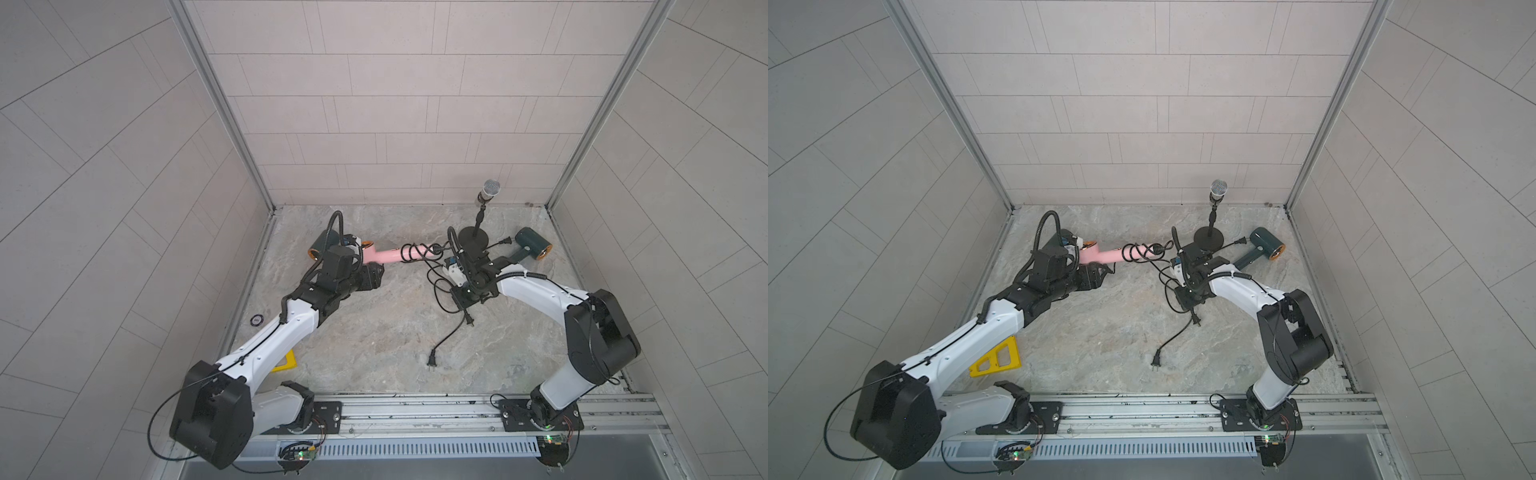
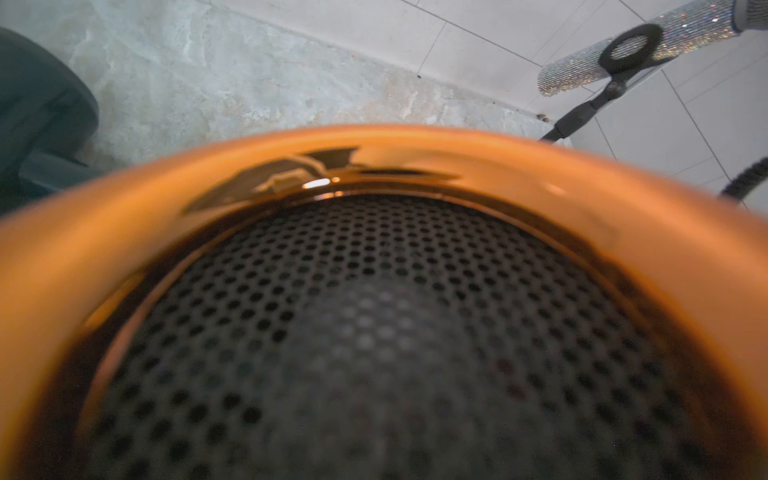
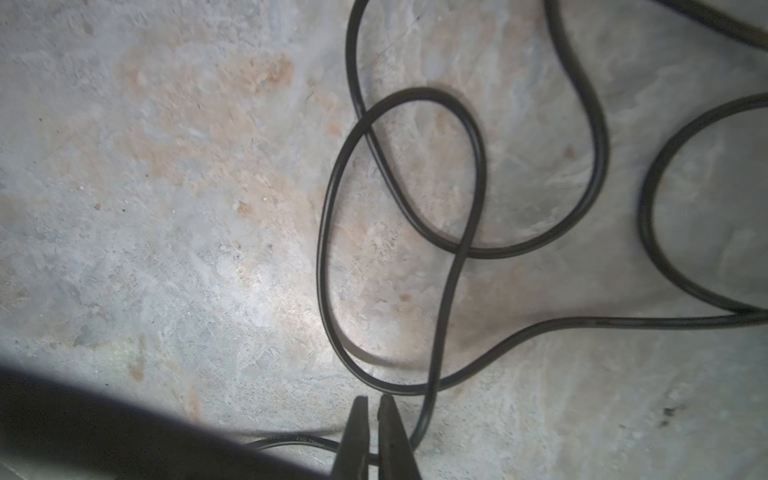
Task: Wrap the cord around the hair dryer
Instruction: Wrap the power cord around the hair dryer.
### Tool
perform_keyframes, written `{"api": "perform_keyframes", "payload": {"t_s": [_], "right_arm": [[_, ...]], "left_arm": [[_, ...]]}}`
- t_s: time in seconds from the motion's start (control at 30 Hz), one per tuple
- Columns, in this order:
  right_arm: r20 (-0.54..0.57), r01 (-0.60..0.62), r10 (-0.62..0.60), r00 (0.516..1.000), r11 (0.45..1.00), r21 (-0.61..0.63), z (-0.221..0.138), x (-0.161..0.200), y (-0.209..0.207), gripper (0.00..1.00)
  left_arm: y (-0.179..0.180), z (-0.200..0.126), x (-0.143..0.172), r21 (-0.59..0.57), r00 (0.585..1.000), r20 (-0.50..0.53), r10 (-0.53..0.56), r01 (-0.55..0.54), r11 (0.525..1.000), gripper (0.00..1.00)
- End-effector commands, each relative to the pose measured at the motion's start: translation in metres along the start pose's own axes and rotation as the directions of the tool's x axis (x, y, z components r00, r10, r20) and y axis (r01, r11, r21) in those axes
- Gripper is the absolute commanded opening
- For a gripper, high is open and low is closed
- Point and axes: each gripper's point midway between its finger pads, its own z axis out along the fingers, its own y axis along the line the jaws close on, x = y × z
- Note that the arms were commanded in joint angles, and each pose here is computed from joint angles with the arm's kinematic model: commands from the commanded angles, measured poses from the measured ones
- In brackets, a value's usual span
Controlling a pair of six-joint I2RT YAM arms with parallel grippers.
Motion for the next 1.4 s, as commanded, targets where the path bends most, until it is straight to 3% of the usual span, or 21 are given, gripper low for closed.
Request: {"api": "perform_keyframes", "payload": {"t_s": [0.0, 0.13, 0.27, 0.4, 0.53, 0.63, 0.73, 0.9, 1.1, 1.37], "right_arm": [[-0.009, -0.015, 0.015, 1.0, 1.0, 0.027, 0.003, 0.008, 0.003, 0.0], [-0.027, 0.01, -0.009, 1.0, 0.999, 0.037, 0.009, 0.011, 0.011, 0.0], [-0.021, 0.041, -0.041, 0.999, 0.999, 0.023, 0.013, 0.008, 0.027, 0.0], [-0.029, 0.074, -0.073, 0.997, 0.997, 0.031, 0.02, 0.004, 0.038, 0.0], [-0.025, 0.099, -0.098, 0.995, 0.995, 0.031, 0.022, -0.005, 0.047, 0.0], [-0.019, 0.123, -0.123, 0.992, 0.992, 0.034, 0.02, -0.012, 0.056, 0.0], [-0.029, 0.167, -0.166, 0.986, 0.985, 0.043, 0.014, -0.015, 0.067, 0.0], [-0.036, 0.252, -0.251, 0.967, 0.967, 0.026, -0.008, -0.012, 0.095, 0.0], [-0.057, 0.316, -0.318, 0.946, 0.948, -0.045, -0.031, 0.004, 0.126, 0.0], [0.025, 0.358, -0.357, 0.934, 0.931, -0.078, -0.072, -0.014, 0.143, 0.0]], "left_arm": [[-0.02, -0.011, -0.051, 0.095, 0.984, 0.152, -0.091, 0.077, 0.993, 0.0], [-0.019, -0.011, -0.062, 0.117, 0.971, 0.17, -0.169, 0.15, 0.982, 0.0], [-0.017, -0.005, -0.072, 0.168, 0.936, 0.153, -0.318, 0.292, 0.942, 0.0], [-0.032, 0.002, -0.072, 0.235, 0.923, 0.082, -0.375, 0.348, 0.908, 0.0], [-0.03, -0.001, -0.068, 0.21, 0.921, 0.064, -0.384, 0.363, 0.908, 0.0], [-0.014, -0.007, -0.063, 0.102, 0.929, 0.085, -0.359, 0.351, 0.931, 0.0], [0.021, -0.018, -0.056, -0.108, 0.942, 0.128, -0.311, 0.325, 0.94, 0.0], [0.075, -0.038, -0.052, -0.392, 0.949, 0.225, -0.219, 0.294, 0.872, 0.0], [0.1, -0.041, -0.055, -0.535, 0.966, 0.234, -0.108, 0.221, 0.815, 0.0], [0.103, -0.036, -0.048, -0.626, 0.992, 0.126, 0.014, 0.068, 0.777, 0.0]]}}
